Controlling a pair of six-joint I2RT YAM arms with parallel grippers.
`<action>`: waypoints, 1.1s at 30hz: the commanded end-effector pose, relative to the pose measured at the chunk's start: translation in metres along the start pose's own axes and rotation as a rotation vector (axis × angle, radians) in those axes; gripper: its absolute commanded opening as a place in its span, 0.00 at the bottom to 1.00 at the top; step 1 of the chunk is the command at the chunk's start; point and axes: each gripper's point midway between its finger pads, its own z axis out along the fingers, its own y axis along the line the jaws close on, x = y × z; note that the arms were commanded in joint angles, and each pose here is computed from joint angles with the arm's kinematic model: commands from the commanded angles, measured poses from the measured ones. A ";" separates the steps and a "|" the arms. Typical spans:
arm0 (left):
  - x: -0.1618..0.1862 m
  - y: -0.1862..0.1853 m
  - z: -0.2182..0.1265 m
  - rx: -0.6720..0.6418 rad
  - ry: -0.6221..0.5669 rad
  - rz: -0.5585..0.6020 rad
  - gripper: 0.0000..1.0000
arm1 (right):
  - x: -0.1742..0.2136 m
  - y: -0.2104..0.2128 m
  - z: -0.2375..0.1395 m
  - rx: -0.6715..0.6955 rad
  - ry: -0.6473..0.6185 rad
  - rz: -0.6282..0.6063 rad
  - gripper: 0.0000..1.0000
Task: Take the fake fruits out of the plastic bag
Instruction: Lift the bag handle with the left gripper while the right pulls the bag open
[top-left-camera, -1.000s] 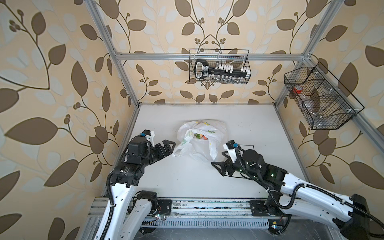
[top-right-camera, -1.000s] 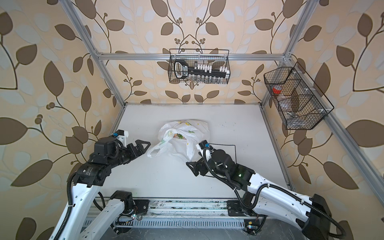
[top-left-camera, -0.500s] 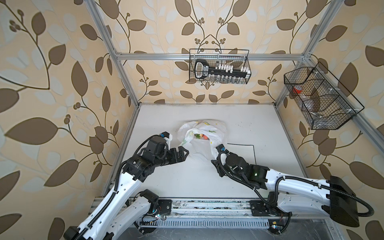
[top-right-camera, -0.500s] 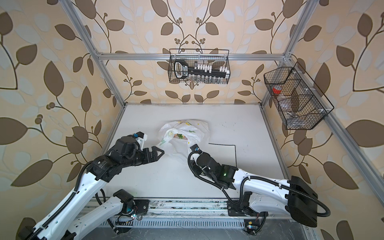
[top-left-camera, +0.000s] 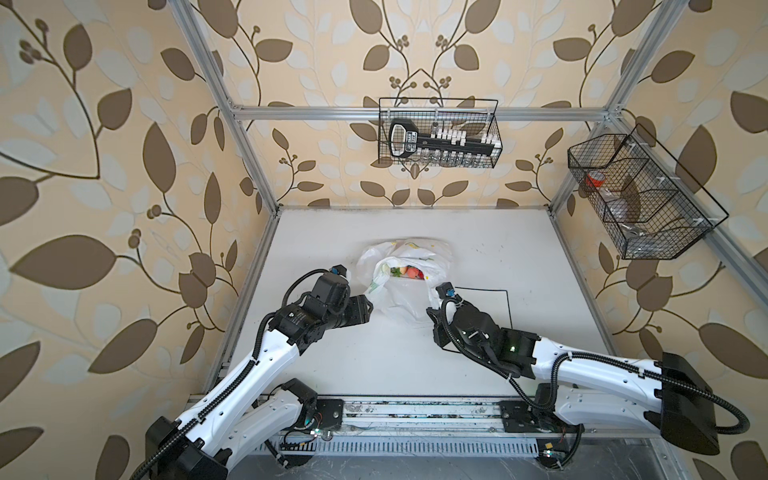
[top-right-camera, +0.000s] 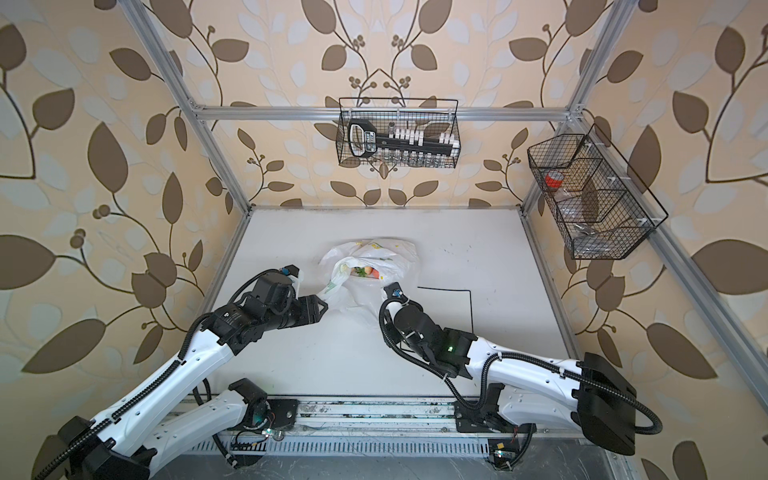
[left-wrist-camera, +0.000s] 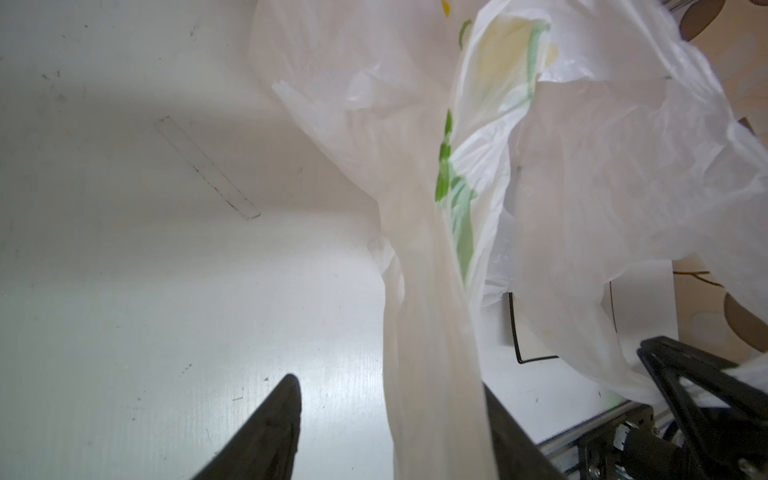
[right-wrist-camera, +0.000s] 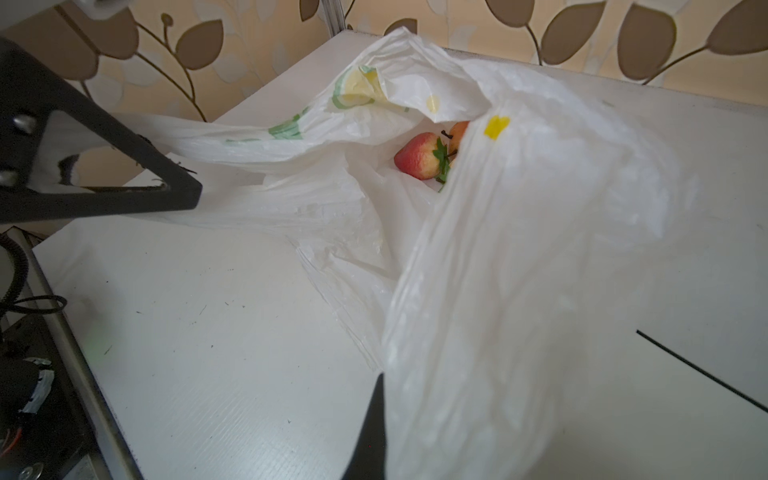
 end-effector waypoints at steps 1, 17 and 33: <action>-0.006 -0.011 0.004 0.047 -0.028 0.061 0.54 | -0.031 0.003 -0.003 -0.004 -0.078 0.031 0.00; -0.012 -0.021 -0.022 0.099 -0.085 0.107 0.00 | -0.106 -0.065 0.032 0.135 -0.181 0.073 0.01; -0.005 -0.019 -0.052 0.101 -0.090 0.110 0.00 | -0.124 -0.077 0.075 0.202 -0.163 -0.013 0.08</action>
